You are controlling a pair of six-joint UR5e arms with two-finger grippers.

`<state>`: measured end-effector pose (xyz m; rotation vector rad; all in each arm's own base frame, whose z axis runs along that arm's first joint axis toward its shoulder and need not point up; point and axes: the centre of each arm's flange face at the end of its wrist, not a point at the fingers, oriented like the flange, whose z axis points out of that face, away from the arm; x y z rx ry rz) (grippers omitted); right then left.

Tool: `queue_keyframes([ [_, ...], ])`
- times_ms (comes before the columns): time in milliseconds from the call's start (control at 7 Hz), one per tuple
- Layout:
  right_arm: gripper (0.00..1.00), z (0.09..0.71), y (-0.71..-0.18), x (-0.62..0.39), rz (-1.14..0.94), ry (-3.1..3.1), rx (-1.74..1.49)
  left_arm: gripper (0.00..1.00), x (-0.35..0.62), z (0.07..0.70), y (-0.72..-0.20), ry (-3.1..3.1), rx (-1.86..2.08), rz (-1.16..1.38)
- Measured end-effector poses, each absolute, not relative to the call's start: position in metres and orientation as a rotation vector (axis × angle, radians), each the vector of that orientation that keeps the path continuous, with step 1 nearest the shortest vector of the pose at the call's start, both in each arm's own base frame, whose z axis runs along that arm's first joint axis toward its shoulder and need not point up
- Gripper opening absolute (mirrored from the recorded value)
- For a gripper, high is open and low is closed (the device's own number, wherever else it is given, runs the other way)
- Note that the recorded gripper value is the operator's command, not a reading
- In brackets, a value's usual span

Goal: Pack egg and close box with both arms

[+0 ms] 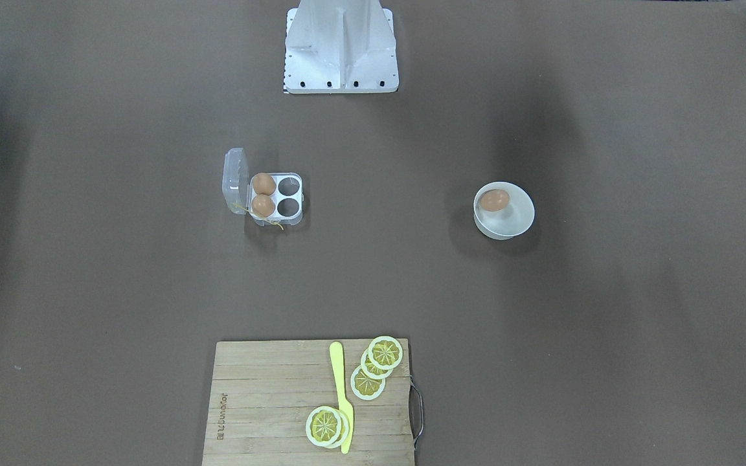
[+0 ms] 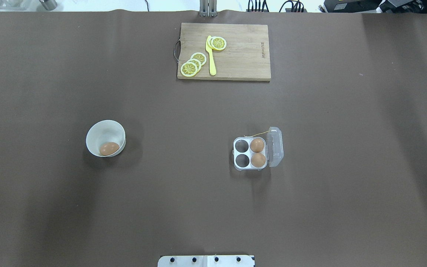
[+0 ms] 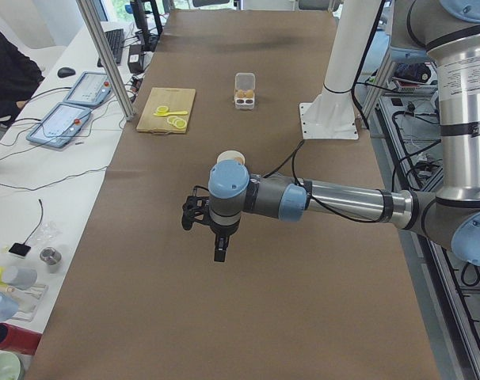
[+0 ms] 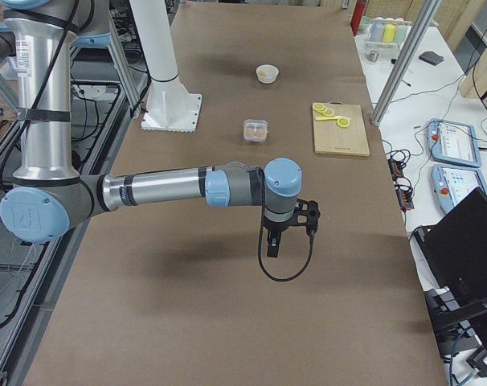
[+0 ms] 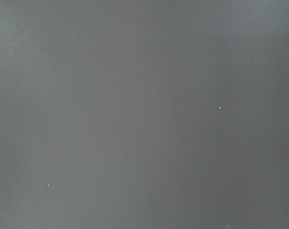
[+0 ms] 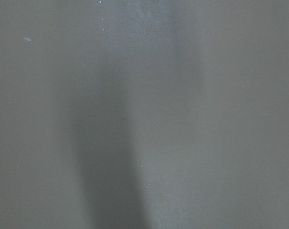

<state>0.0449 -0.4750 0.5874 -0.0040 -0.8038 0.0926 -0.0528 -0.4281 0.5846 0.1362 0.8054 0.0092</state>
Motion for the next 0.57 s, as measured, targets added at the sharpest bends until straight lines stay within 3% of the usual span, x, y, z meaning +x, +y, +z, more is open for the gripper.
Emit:
queue_keyframes([
  [571,1.0,0.5851,-0.4758,0.0449,0.093,-0.817,-0.002,0.98,-0.0524,0.5876,-0.4299,0.802,0.131,0.008],
])
